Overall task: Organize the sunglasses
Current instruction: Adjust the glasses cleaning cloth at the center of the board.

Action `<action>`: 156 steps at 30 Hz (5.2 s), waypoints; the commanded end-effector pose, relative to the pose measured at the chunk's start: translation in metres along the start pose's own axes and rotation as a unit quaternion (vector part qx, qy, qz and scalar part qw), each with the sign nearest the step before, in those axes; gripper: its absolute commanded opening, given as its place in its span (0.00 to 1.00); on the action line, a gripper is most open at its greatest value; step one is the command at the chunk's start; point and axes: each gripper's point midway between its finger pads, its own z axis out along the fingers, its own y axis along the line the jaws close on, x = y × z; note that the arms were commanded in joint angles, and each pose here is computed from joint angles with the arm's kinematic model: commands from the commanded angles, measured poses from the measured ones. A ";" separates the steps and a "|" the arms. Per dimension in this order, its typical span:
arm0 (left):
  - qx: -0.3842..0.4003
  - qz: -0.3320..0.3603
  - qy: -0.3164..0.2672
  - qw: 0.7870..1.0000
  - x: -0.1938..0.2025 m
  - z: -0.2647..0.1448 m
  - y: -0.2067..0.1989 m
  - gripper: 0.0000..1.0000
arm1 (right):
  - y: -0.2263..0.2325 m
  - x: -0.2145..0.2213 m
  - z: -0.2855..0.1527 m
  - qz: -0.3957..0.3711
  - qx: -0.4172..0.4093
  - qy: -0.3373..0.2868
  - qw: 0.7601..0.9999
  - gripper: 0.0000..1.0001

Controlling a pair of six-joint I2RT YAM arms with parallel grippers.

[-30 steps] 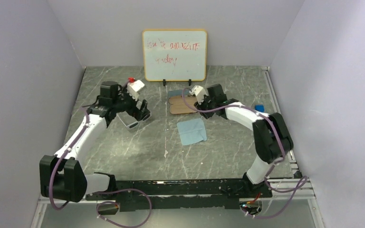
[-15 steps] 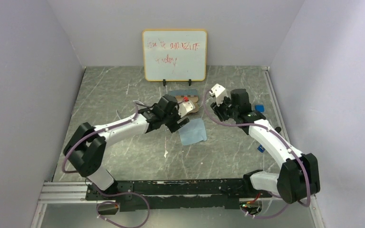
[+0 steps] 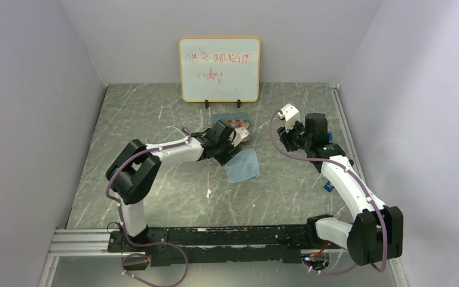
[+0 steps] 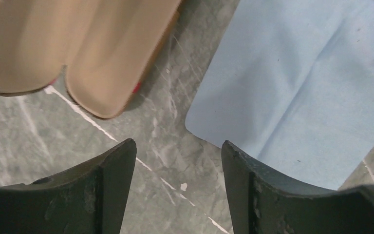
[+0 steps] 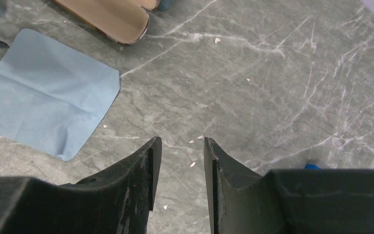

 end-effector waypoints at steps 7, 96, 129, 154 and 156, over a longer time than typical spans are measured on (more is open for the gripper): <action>0.013 -0.026 0.020 0.999 0.007 0.021 -0.006 0.58 | -0.002 -0.016 -0.006 0.001 -0.004 -0.040 0.999 0.41; 0.177 -0.159 0.019 0.971 0.016 0.032 -0.013 0.12 | -0.003 -0.016 -0.011 0.006 -0.011 -0.050 0.999 0.36; 0.058 -0.063 -0.064 0.994 -0.022 -0.041 0.034 0.68 | 0.068 -0.003 -0.019 -0.202 -0.185 -0.114 0.955 0.50; 0.151 0.258 -0.098 0.949 0.039 -0.048 -0.074 0.57 | 0.125 0.039 -0.001 -0.413 -0.294 -0.189 0.841 0.44; 0.151 0.266 -0.087 0.948 0.043 -0.042 -0.078 0.56 | 0.124 0.039 -0.002 -0.411 -0.292 -0.185 0.844 0.44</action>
